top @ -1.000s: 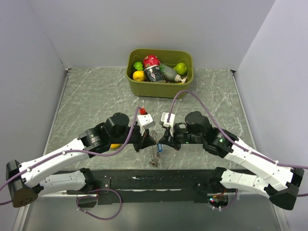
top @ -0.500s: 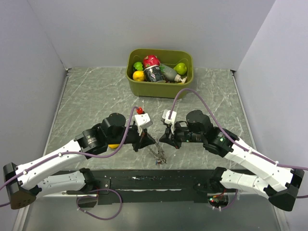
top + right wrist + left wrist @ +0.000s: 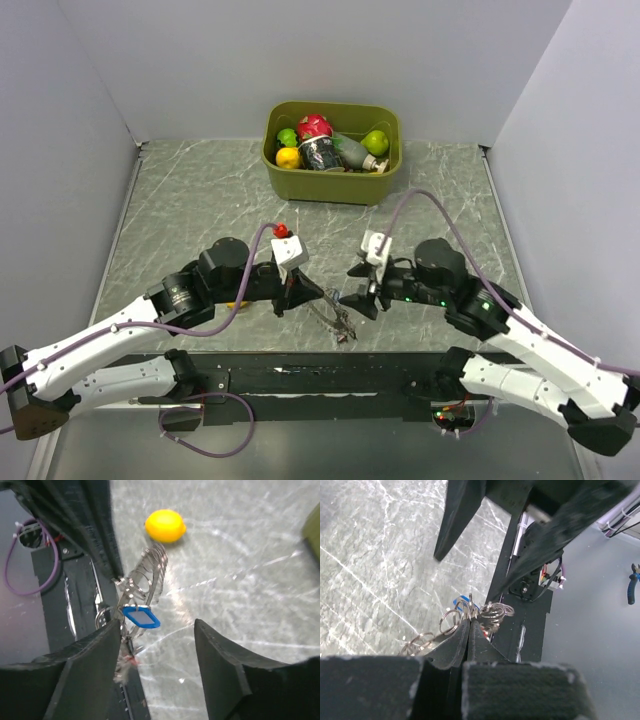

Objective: Put the keys on the keyring

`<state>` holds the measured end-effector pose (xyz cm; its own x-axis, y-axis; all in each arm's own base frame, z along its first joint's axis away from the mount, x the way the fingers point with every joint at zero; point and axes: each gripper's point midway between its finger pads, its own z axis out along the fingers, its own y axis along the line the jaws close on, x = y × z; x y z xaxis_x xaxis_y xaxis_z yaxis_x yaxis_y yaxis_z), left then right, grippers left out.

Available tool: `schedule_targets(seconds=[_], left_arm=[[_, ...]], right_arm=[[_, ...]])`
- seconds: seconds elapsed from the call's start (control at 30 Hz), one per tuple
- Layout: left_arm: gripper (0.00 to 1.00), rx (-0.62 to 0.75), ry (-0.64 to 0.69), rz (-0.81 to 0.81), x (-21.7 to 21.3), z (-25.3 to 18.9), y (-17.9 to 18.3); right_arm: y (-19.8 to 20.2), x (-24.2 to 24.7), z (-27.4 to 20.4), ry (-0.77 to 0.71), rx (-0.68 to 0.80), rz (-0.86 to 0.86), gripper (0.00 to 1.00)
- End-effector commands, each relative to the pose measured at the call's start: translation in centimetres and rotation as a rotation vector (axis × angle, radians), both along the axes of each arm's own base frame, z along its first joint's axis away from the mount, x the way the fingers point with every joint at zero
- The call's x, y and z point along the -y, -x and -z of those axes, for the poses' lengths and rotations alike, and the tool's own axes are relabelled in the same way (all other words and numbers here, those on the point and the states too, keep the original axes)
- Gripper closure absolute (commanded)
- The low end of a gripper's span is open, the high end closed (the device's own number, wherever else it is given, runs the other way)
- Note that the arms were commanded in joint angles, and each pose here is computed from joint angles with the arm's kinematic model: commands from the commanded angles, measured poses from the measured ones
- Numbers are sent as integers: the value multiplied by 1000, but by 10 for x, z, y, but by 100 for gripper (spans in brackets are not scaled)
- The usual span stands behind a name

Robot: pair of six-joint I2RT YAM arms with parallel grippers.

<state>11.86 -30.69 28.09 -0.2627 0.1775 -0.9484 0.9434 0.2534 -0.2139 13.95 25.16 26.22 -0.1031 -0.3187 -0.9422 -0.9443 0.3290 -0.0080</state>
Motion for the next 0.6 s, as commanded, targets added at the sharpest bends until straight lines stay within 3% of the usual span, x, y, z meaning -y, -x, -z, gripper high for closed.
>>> schedule_targets(seconds=[0.0,0.23,0.37,0.57], left_arm=[[99,62,102,47,6,-26,6],[99,85,137,98,7,-30,14],[99,91,151,109,7,-34,16],[99,101,167,109,6,-40,18]], right_arm=[[6,6,-35,-123,149,-31,30],[37,-3,-68,-224,197,-219,35],[47,-16,-66,-213,147,-318,47],[42,-24,-49,-169,83,-325,66]])
